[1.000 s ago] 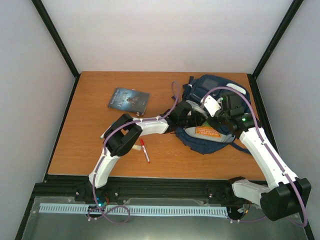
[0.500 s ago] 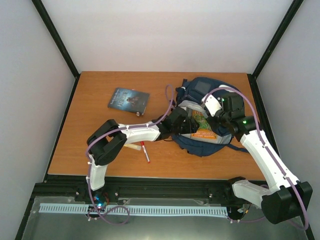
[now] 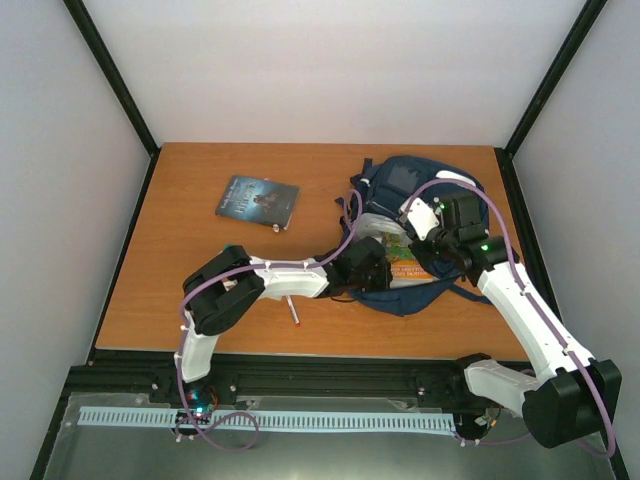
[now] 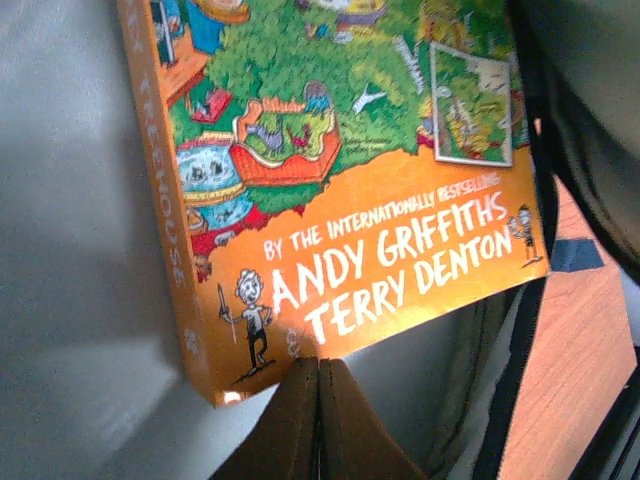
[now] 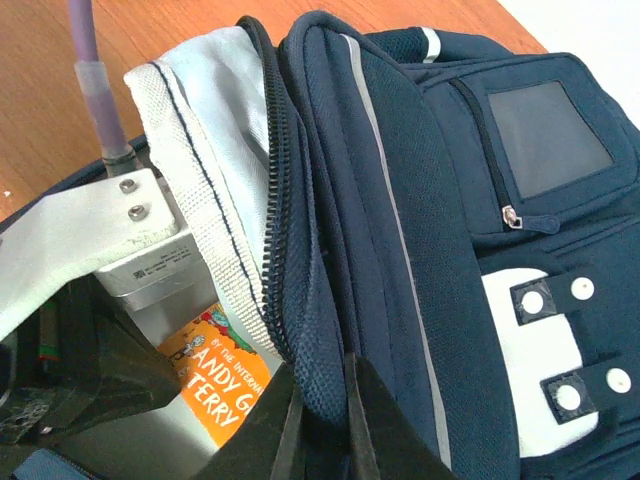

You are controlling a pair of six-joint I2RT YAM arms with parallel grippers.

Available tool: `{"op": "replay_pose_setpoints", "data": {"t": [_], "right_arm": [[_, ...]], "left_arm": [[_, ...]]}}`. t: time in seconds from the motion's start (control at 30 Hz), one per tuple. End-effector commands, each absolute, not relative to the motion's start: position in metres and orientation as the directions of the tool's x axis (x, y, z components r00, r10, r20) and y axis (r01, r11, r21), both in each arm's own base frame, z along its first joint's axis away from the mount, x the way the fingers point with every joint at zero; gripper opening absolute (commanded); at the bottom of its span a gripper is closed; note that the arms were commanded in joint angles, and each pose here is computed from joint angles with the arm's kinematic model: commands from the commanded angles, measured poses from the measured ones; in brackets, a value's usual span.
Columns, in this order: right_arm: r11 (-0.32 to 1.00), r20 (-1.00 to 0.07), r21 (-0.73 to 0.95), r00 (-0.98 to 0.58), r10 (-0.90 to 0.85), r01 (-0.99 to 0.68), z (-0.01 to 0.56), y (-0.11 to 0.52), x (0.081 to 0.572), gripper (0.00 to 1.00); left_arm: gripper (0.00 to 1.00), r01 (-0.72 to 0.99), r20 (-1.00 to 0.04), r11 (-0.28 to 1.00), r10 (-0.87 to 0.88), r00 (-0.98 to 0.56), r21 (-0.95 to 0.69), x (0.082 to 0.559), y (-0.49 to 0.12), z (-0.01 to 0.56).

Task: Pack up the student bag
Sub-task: Place the book in the student bag.

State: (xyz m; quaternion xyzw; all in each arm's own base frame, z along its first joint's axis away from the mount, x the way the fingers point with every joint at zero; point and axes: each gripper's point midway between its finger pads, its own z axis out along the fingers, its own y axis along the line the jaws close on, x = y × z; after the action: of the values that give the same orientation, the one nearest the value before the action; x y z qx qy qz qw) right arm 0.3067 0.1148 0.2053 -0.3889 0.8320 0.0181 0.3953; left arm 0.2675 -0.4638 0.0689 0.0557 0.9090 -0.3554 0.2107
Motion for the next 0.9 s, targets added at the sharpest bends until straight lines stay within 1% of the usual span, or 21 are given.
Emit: {"op": "replay_pose_setpoints", "data": {"t": [0.0, 0.2, 0.37, 0.43, 0.53, 0.67, 0.77, 0.87], "right_arm": [[0.72, -0.729, -0.298, -0.337, -0.596, -0.627, 0.224, 0.116, 0.315, 0.03], [0.713, -0.739, -0.304, -0.315, -0.595, -0.632, 0.232, 0.117, 0.311, 0.03], [0.687, -0.752, -0.282, -0.291, -0.592, -0.67, 0.244, 0.124, 0.301, 0.03], [0.673, -0.757, -0.271, -0.28, -0.591, -0.688, 0.246, 0.128, 0.296, 0.03], [0.657, -0.761, -0.257, -0.271, -0.59, -0.708, 0.245, 0.131, 0.291, 0.03], [0.646, -0.764, -0.246, -0.265, -0.588, -0.723, 0.245, 0.134, 0.287, 0.03], [0.641, -0.764, -0.247, -0.261, -0.59, -0.726, 0.245, 0.134, 0.284, 0.03], [0.638, -0.757, -0.246, -0.267, -0.597, -0.73, 0.242, 0.133, 0.283, 0.03]], "left_arm": [[0.01, 0.239, -0.376, 0.76, -0.008, -0.926, -0.604, 0.253, -0.461, 0.046], [0.01, 0.269, -0.369, 0.801, 0.065, -0.927, -0.535, 0.251, -0.458, 0.037], [0.01, 0.312, -0.423, 0.843, 0.113, -0.899, -0.439, 0.262, -0.45, 0.035], [0.01, 0.316, -0.465, 0.863, 0.108, -0.879, -0.395, 0.272, -0.447, 0.038], [0.01, 0.332, -0.55, 0.863, 0.078, -0.832, -0.38, 0.288, -0.449, 0.048], [0.01, 0.309, -0.617, 0.866, 0.0, -0.787, -0.394, 0.31, -0.456, 0.062], [0.01, 0.289, -0.65, 0.848, -0.083, -0.755, -0.444, 0.327, -0.464, 0.073], [0.01, 0.309, -0.68, 0.798, -0.164, -0.714, -0.517, 0.341, -0.481, 0.09]]}}
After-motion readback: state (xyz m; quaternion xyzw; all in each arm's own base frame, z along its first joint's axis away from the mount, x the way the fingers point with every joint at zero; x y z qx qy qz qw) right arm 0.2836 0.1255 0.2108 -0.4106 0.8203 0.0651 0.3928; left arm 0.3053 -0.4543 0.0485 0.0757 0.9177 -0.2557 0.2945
